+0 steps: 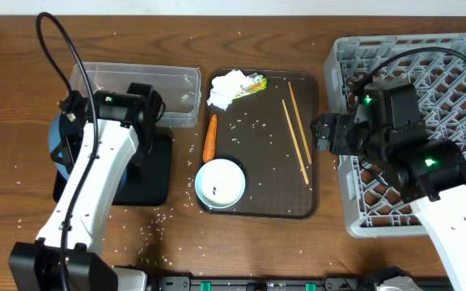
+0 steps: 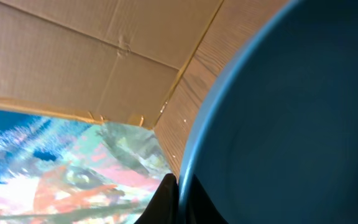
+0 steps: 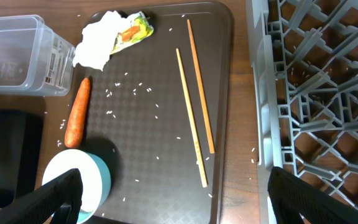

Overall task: Sort waste into correct bins and load items into the dishwasher rack
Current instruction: 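Tip the teal plate over the black tray to dump the food scraps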

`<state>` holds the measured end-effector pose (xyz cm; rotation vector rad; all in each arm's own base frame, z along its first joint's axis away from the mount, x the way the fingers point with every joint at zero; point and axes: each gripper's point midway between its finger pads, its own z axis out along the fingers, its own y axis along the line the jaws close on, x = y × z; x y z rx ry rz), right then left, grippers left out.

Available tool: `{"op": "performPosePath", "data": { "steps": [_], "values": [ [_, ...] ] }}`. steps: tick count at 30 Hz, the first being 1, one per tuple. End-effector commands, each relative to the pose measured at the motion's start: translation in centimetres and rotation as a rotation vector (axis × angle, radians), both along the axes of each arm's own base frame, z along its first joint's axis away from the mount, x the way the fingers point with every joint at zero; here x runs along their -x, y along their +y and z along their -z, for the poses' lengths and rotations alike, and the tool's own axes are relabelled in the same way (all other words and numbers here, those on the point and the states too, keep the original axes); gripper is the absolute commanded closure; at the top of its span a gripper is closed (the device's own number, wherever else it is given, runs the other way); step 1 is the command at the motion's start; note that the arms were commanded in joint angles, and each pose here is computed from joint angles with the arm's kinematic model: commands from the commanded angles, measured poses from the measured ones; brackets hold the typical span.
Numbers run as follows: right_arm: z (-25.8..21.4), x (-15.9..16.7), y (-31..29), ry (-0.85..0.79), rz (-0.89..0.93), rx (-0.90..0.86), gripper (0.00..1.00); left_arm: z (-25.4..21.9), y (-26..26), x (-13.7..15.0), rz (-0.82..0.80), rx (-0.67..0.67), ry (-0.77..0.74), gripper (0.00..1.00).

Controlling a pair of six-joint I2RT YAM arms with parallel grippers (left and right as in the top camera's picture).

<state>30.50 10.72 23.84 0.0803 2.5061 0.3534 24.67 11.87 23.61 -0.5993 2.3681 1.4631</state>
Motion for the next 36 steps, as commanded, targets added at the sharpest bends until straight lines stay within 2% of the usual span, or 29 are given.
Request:
{"op": "performPosePath", "data": {
  "steps": [1,14,18,21,25,27,31,36],
  "values": [
    [-0.4,-0.1,-0.3,-0.011,0.019,-0.002,0.12,-1.5,0.5,-0.6,0.028,-0.059,0.005,0.94],
    [-0.2,0.1,-0.4,-0.002,0.021,-0.001,0.11,-1.3,0.4,-0.6,0.039,-0.051,0.031,0.94],
    [-0.3,0.0,-0.4,-0.006,0.022,-0.002,0.11,0.4,-0.9,-1.2,0.039,0.055,0.001,0.94],
    [-0.4,-0.1,-0.3,-0.013,0.024,-0.008,0.12,-1.1,0.0,-1.0,0.057,-0.049,0.03,0.94],
    [-0.4,0.0,-0.3,-0.008,0.022,-0.009,0.11,-1.1,-0.1,-0.8,0.057,-0.046,0.049,0.94],
    [-0.3,0.0,-0.3,-0.006,0.022,-0.008,0.11,-1.9,0.3,-0.3,0.066,-0.092,0.091,0.94],
    [-0.5,-0.2,-0.2,-0.015,0.022,-0.011,0.11,-1.1,-0.4,-0.6,0.07,-0.047,0.073,0.94],
    [-0.4,0.0,-0.1,-0.005,0.015,-0.017,0.11,-1.8,-0.1,-0.8,0.08,-0.089,0.065,0.94]
  ]
}}
